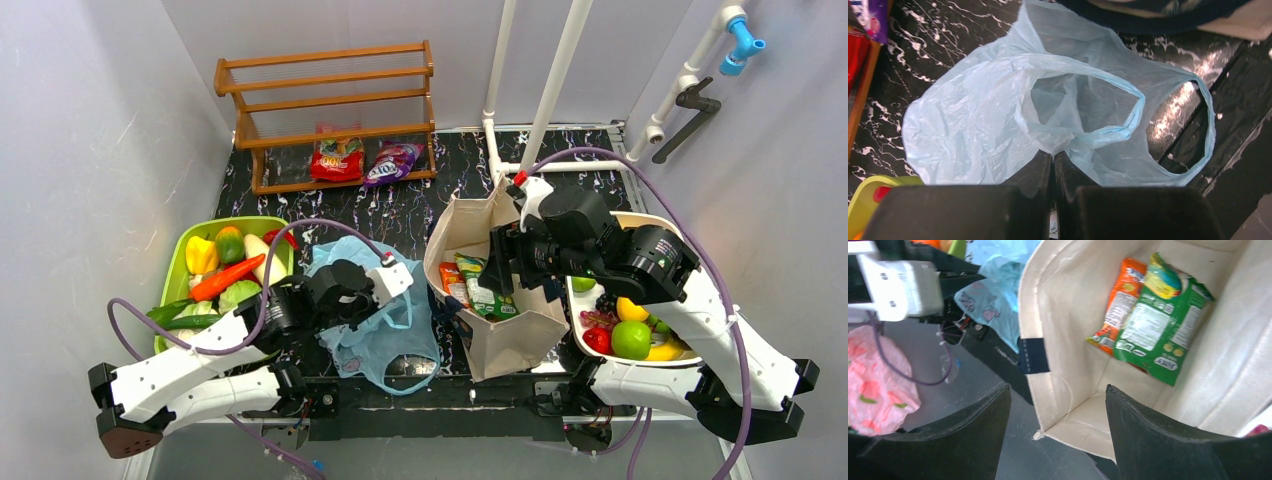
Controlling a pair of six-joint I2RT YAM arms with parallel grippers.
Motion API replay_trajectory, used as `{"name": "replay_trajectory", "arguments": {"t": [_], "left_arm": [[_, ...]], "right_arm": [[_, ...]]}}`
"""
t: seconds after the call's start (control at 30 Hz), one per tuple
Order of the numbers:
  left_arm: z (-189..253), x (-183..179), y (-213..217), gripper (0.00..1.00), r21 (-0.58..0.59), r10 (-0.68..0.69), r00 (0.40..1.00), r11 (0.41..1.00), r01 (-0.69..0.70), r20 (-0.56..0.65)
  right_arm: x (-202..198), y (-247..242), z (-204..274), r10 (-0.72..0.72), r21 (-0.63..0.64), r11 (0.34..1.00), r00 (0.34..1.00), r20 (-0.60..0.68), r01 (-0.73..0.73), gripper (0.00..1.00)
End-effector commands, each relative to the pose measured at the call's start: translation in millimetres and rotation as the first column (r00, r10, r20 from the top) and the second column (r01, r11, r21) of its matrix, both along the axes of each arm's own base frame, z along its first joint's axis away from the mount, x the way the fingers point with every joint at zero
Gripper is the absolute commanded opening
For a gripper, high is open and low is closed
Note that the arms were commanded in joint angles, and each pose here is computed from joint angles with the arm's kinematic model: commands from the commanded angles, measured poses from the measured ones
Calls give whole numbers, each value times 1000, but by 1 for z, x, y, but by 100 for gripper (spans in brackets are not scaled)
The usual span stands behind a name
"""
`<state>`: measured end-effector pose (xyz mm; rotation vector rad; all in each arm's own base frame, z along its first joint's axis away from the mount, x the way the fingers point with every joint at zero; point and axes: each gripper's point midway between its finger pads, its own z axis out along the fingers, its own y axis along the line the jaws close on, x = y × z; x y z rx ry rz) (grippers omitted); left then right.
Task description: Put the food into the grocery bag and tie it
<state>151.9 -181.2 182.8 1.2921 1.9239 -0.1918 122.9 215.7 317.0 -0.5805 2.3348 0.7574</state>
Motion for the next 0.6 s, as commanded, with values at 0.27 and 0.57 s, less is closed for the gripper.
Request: {"name": "replay_trajectory", "arguments": {"t": [0.27,0.57], "left_arm": [[55,5,5,0,-318,250,968,915,-247,-32],[63,-5,3,0,-429,352,908,801,-418,-227]], "right_arm": [[50,-74,26,-436,44,897,863,256,440,83],[93,-173,-14,-731,-135,644,658,182,753,95]]}}
